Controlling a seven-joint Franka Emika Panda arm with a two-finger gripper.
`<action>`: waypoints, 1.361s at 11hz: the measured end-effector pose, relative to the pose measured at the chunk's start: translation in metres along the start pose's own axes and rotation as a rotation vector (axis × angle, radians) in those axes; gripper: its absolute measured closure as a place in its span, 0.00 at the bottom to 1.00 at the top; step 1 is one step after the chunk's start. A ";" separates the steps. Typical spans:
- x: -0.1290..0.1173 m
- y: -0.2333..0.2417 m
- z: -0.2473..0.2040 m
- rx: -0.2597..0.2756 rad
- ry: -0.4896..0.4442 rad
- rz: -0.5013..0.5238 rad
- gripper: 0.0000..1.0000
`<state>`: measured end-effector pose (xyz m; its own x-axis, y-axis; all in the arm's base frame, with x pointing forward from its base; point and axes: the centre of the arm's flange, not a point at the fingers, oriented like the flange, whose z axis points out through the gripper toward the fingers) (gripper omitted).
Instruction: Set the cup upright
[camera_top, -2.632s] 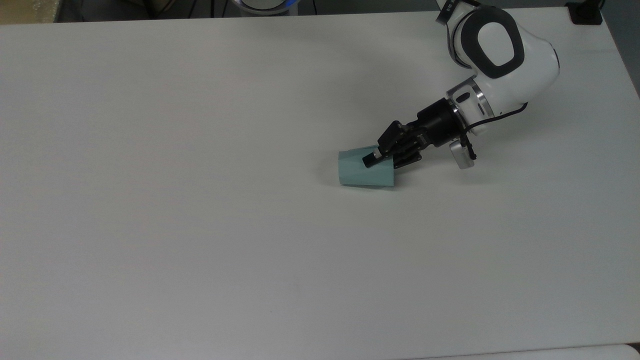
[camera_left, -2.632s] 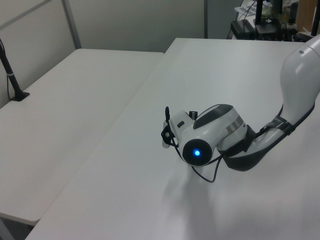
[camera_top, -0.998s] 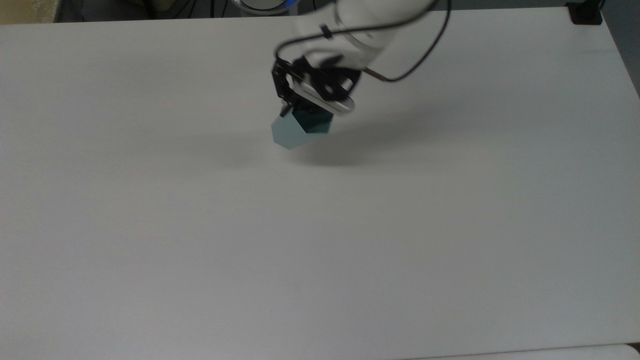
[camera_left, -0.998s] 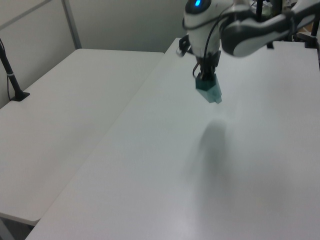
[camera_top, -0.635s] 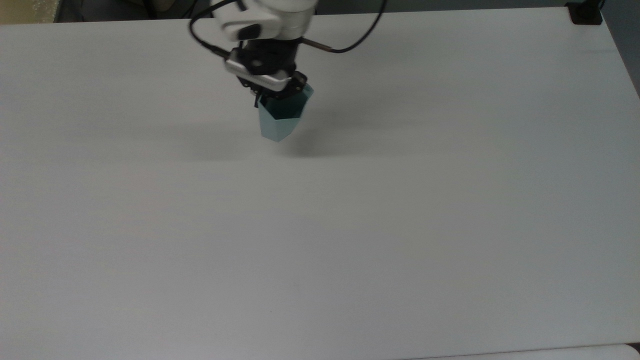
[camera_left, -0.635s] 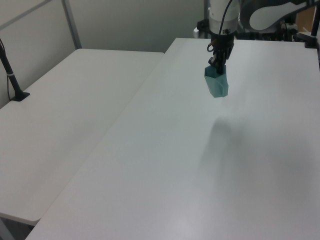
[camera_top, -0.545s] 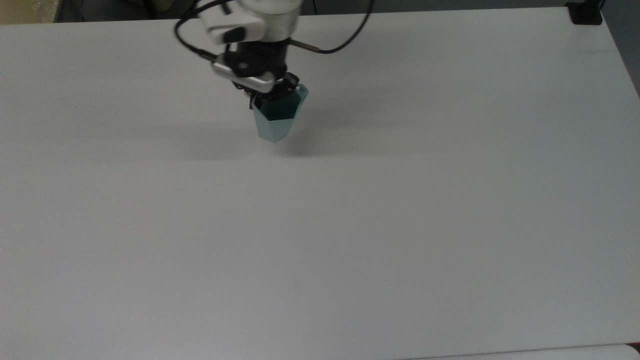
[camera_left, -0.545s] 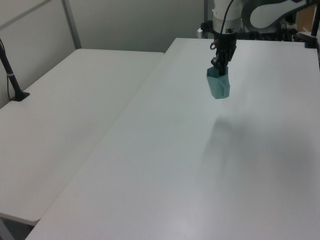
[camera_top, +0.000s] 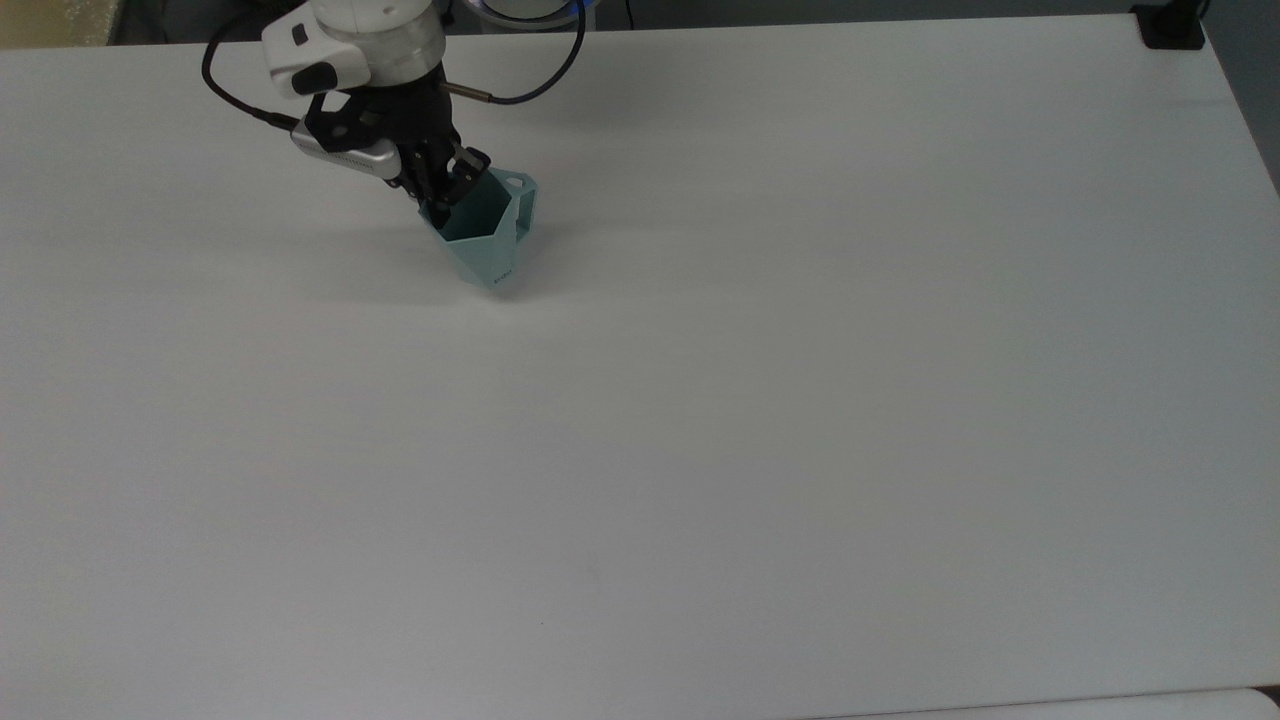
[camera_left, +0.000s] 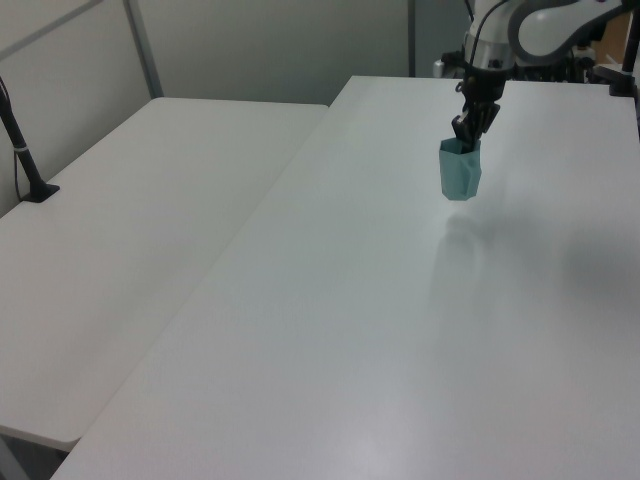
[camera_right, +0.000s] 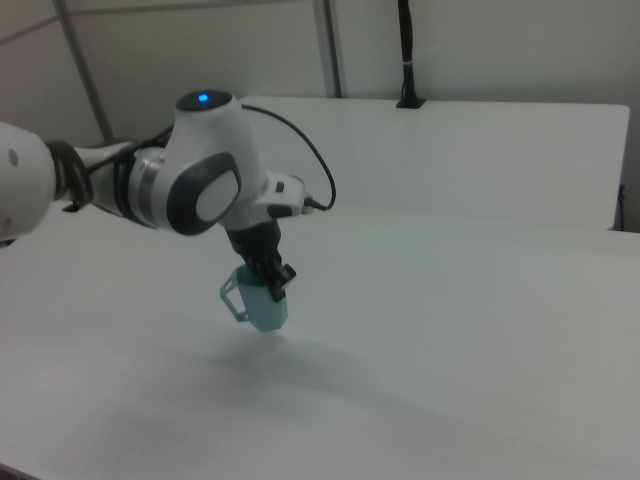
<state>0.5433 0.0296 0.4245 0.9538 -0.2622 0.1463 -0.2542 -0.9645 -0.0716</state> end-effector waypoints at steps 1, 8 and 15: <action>-0.005 0.003 0.012 0.003 0.011 -0.001 0.96; -0.013 0.003 0.045 -0.005 -0.020 0.007 0.91; 0.007 -0.008 -0.032 -0.006 -0.098 -0.045 0.02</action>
<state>0.5473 0.0344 0.4581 0.9754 -0.2143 0.0515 -0.2111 -0.9756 -0.0609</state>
